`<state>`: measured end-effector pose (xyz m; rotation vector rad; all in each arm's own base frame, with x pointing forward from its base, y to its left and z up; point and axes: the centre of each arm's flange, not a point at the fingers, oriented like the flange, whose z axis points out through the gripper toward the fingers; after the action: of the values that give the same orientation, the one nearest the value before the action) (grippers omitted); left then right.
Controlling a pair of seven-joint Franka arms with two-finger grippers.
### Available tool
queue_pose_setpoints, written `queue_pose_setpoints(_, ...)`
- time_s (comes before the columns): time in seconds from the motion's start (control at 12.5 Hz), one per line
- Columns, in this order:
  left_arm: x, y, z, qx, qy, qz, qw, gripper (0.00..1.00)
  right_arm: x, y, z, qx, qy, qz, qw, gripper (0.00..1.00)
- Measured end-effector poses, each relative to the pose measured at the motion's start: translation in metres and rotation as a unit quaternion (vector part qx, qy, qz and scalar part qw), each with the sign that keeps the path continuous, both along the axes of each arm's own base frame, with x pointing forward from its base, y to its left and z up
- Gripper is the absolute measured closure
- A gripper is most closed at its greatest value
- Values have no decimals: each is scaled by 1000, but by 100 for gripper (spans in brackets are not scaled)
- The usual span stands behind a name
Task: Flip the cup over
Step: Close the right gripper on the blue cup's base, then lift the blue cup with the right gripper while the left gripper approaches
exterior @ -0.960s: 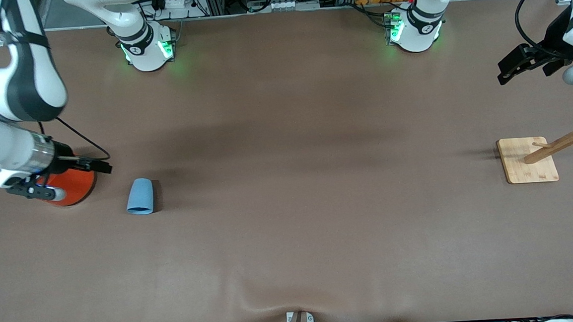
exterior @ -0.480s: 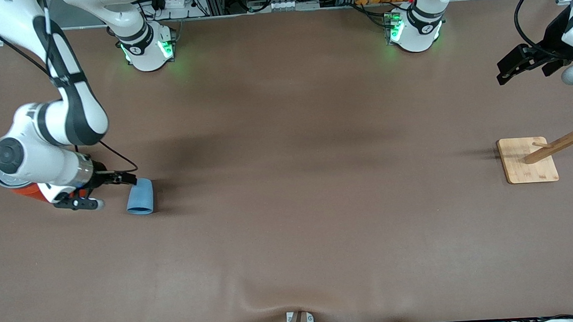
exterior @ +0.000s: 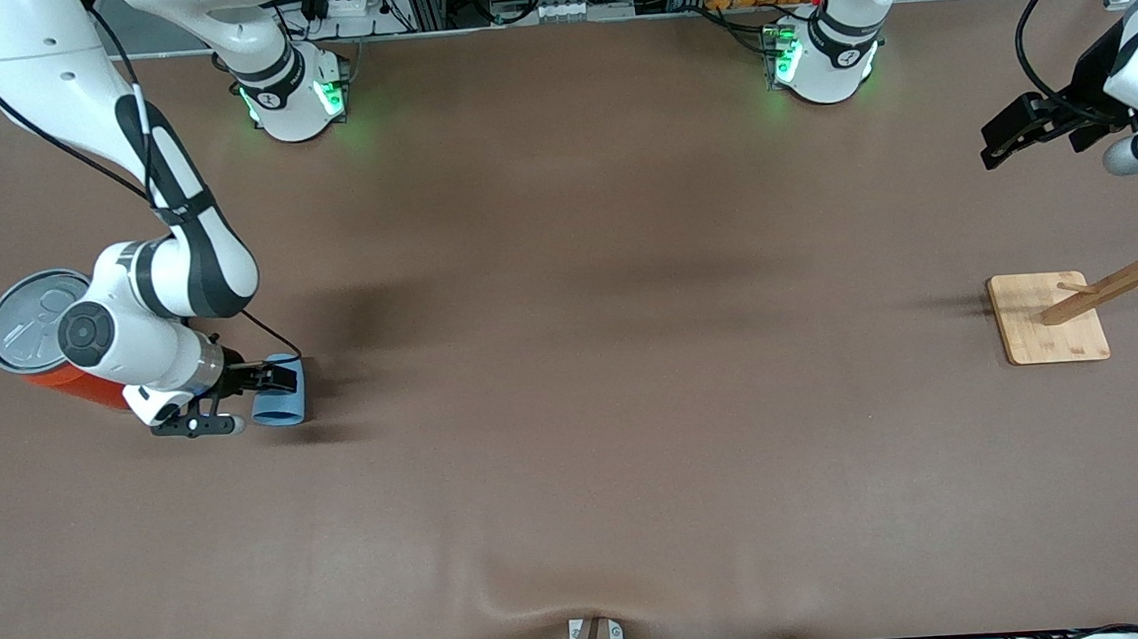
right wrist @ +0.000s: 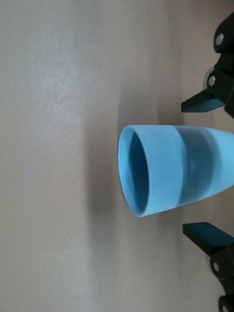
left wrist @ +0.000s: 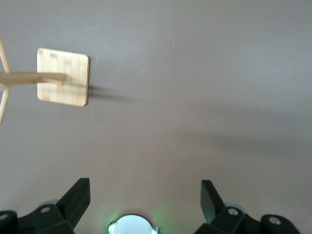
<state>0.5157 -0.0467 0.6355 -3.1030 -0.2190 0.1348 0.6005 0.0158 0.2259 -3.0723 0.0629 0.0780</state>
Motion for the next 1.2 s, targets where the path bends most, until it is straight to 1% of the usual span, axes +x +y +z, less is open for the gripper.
queue_pose_setpoints(0.16,-1,24,-7,1,11,21,1000,0,0,4,-12,-2,-8,3,1000,0)
queue_pose_setpoints(0.24,-2,32,-6,1,12,25,1000,0,0,8,-20,-3,-15,7,1000,0)
queue_pose_setpoints(0.4,-6,31,0,2,6,24,1000,0,0,15,-25,-4,-20,33,999,17)
queue_pose_setpoints(0.48,-7,27,2,2,3,21,1000,0,1,15,-23,-2,-18,52,999,17)
queue_pose_setpoints(0.56,-7,23,4,3,-1,18,1000,0,1,17,-21,1,-2,67,998,17)
queue_pose_setpoints(0.64,-7,21,5,3,-5,15,1000,0,5,21,-13,6,20,81,996,17)
queue_pose_setpoints(0.72,-6,18,5,2,-9,12,1000,0,13,34,3,15,39,100,994,17)
queue_pose_setpoints(0.8,-6,13,6,3,-11,8,1000,0,21,54,21,25,50,121,991,17)
queue_pose_setpoints(0.88,-6,9,6,3,-13,4,1000,0,29,82,43,35,48,143,988,17)
queue_pose_setpoints(1.04,-6,4,9,3,-18,0,1000,0,39,144,84,56,18,194,979,17)
queue_pose_setpoints(1.12,-6,4,10,3,-19,-1,1000,0,39,172,98,66,4,228,971,17)
queue_pose_setpoints(1.2,-6,3,11,3,-21,-1,1000,0,36,199,107,73,-8,273,959,17)
